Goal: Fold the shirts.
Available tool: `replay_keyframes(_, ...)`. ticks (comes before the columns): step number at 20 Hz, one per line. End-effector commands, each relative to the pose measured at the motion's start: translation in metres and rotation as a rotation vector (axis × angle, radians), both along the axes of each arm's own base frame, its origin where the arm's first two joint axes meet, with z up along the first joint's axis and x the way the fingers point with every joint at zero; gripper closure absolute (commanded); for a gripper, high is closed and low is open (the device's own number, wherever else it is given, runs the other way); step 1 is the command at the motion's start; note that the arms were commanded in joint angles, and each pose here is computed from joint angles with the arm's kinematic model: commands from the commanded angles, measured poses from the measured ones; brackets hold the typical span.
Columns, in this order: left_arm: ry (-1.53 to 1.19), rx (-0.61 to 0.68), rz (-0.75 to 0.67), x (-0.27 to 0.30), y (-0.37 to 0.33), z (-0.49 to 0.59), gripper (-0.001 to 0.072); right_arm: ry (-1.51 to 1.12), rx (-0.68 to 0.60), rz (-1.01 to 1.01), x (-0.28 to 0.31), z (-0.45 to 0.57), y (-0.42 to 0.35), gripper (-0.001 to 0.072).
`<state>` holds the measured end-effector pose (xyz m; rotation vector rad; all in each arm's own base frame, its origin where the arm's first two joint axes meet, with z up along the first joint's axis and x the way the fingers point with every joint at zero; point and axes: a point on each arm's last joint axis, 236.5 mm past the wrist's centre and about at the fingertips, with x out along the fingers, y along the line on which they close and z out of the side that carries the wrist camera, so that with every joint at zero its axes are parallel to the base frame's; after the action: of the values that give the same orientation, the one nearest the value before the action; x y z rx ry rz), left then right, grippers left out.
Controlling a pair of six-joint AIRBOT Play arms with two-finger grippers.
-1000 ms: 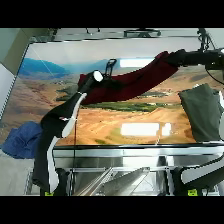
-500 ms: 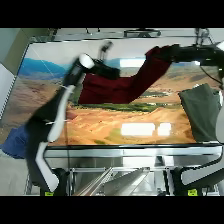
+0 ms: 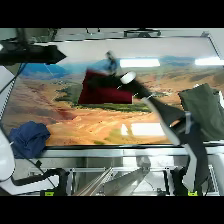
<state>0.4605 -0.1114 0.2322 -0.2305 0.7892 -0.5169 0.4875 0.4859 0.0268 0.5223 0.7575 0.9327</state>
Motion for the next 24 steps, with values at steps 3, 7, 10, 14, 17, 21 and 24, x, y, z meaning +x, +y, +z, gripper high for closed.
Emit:
replay_keyframes(3, 0.032, 0.011, 0.074, -0.025, 0.037, -0.013, 0.0689, -0.189, -0.102, 0.037, -0.016, 0.001, 0.026, 0.0275)
replay_keyframes(7, 0.083, 0.013, 0.071, -0.034, 0.038, -0.035, 0.0689, -0.072, -0.189, 0.02, 0.016, 0.047, -0.082, 0.0275)
replay_keyframes(10, 0.115, 0.014, 0.058, -0.039, 0.036, -0.045, 0.0689, 0.129, -0.399, -0.102, 0.028, 0.038, -0.208, 0.0275)
replay_keyframes(14, 0.116, 0.014, 0.057, -0.04, 0.036, -0.045, 0.0688, 0.404, -0.473, -0.205, 0.022, -0.005, -0.312, 0.0004)
replay_keyframes(17, 0.109, 0.02, 0.05, -0.039, 0.036, -0.044, 0.0689, 0.489, -0.419, -0.184, 0.024, -0.041, -0.31, 0.0004)
replay_keyframes(21, 0.107, 0.025, 0.045, -0.04, 0.036, -0.045, 0.0689, 0.529, -0.316, -0.137, 0.033, -0.085, -0.28, 0.0004)
replay_keyframes(24, 0.112, 0.03, 0.034, -0.042, 0.035, -0.046, 0.0689, 0.555, -0.279, -0.124, 0.034, -0.111, -0.259, 0.0005)
